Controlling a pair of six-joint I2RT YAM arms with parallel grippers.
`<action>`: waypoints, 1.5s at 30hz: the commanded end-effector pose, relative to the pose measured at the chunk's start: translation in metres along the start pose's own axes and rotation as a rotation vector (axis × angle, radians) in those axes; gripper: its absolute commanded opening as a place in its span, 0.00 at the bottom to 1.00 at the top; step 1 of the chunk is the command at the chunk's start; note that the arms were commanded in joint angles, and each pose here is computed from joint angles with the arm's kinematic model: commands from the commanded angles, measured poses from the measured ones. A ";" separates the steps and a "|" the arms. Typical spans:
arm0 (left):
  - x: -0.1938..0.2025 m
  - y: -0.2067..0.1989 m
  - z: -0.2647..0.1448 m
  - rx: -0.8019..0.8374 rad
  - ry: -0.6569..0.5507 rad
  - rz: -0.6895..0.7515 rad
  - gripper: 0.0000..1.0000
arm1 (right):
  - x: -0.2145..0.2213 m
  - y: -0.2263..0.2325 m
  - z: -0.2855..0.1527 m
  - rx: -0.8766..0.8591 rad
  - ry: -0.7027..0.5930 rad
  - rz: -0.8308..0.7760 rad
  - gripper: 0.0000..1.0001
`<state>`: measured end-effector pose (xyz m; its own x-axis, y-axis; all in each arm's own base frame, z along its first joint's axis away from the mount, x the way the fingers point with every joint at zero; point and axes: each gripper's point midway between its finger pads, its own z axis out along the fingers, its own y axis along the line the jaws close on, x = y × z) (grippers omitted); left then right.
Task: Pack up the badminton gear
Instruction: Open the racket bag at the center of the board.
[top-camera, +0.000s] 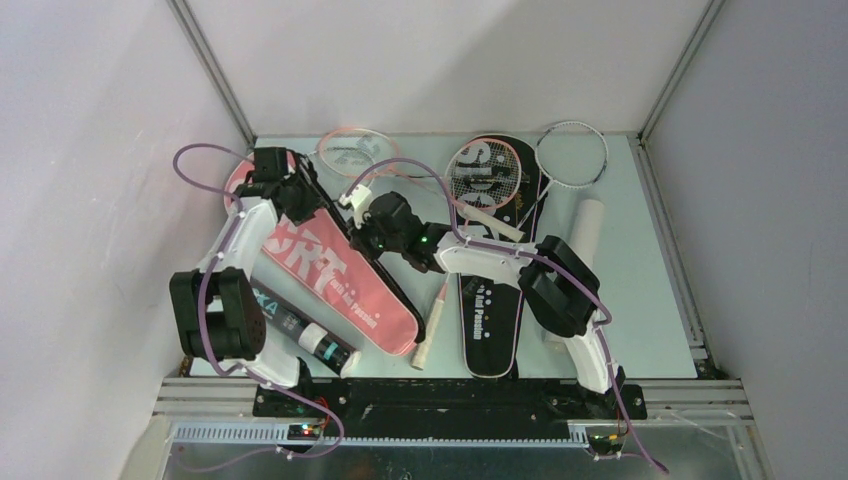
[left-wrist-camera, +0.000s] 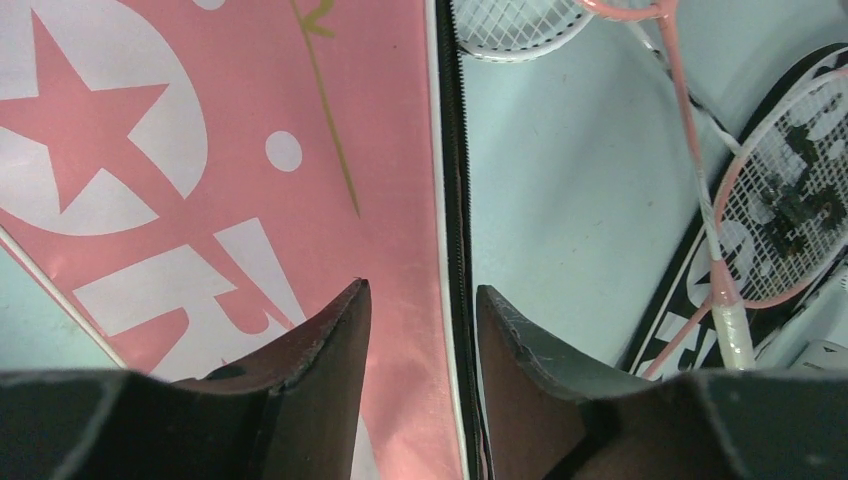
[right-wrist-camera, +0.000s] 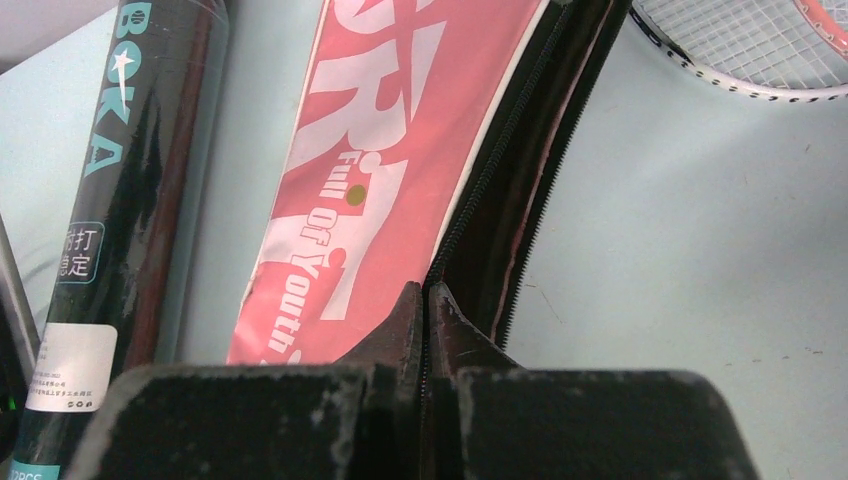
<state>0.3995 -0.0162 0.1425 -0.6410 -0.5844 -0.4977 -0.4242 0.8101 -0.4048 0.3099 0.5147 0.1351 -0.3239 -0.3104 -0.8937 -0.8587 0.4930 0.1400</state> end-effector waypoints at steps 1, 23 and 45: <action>-0.015 -0.011 -0.022 0.032 -0.072 0.020 0.49 | -0.041 0.003 -0.014 0.005 -0.101 -0.029 0.00; 0.006 -0.005 0.024 0.021 0.036 -0.005 0.41 | -0.038 0.007 -0.014 -0.001 -0.097 -0.029 0.00; 0.000 -0.059 -0.024 0.306 -0.065 0.258 0.00 | -0.062 -0.079 -0.091 0.073 -0.085 0.228 0.61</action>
<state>0.4052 -0.0513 0.1443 -0.7080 -0.4701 -0.5270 -0.2184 0.8554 -0.4697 0.3420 0.4557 0.1687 -0.4704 -0.2030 -0.8588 -0.7517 0.6019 0.2695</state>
